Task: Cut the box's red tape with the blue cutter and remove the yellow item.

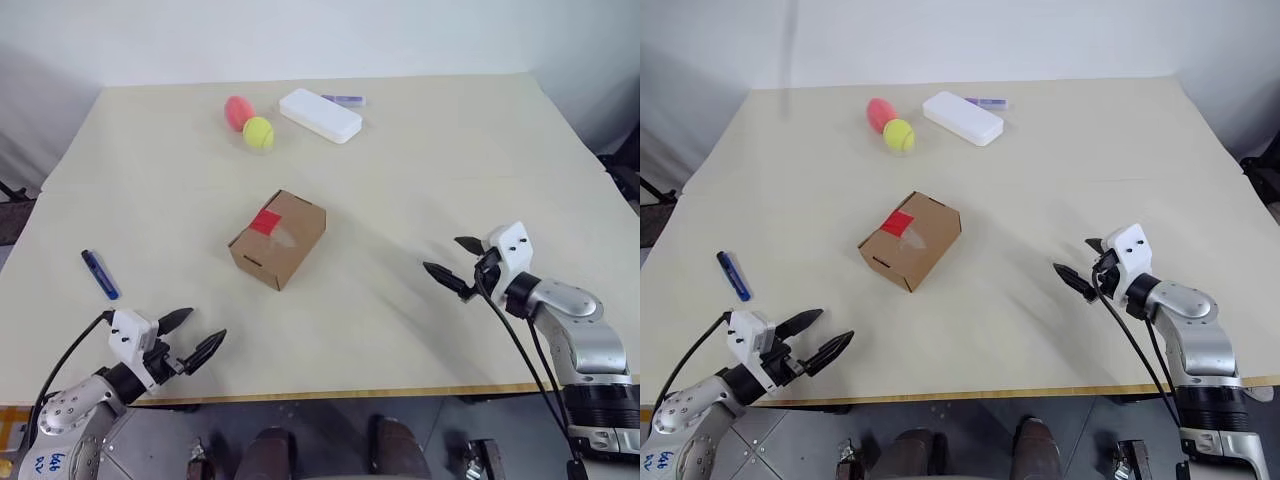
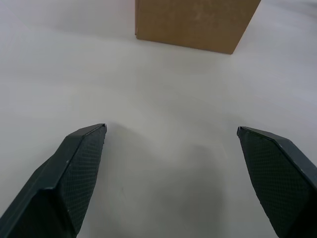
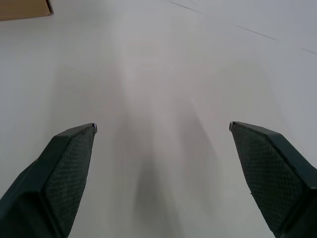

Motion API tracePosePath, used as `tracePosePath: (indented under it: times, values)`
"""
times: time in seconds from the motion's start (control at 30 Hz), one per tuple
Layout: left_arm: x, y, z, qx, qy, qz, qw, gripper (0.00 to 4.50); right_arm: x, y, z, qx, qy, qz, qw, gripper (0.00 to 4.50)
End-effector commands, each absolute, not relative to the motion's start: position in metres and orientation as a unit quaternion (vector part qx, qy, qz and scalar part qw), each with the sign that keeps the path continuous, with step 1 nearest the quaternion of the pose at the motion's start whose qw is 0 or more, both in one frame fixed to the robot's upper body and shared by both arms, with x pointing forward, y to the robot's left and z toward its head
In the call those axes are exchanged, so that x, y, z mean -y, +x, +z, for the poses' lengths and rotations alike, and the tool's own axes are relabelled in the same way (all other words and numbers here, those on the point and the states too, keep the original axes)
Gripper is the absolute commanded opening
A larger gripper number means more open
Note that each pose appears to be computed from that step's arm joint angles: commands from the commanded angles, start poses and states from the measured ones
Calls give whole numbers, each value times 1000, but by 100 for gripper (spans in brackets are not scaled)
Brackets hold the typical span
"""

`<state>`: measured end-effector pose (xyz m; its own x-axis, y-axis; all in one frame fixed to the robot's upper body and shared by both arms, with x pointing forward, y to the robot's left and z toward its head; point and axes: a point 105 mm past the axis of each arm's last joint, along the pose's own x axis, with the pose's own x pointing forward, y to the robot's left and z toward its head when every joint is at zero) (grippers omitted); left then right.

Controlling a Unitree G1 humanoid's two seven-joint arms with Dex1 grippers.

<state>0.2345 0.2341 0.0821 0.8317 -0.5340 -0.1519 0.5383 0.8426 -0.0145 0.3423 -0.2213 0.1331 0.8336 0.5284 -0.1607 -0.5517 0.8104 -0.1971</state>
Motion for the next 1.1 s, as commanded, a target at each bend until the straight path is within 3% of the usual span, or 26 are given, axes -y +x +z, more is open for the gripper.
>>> tracePosePath:
  times: [0.03, 0.3, 0.37, 0.47, 0.83, 0.87, 1.1]
  values:
    - [-229, 233, 86, -70, 14, -290, 954, 448, 232, 345, 148, -36, -120, 258, 958, 450]
    - [-241, 245, 77, -116, 17, -233, 965, 448, 225, 346, 149, -61, -141, 248, 956, 450]
    - [-238, 248, 86, -87, 13, -257, 963, 448, 217, 344, 153, -51, -133, 275, 951, 450]
    - [-239, 254, 90, -73, -4, -253, 965, 387, 208, 347, 157, -57, -118, 292, 947, 388]
    - [-221, 261, 102, -46, -36, -299, 952, 36, 157, 392, 183, -34, -103, 363, 925, 0]
    - [-219, 262, 103, -46, -39, -304, 951, 4, 151, 399, 184, -34, -102, 369, 923, 0]
    - [-205, 271, 105, -54, -49, -343, 937, 1, 99, 437, 197, -29, -102, 420, 901, 0]
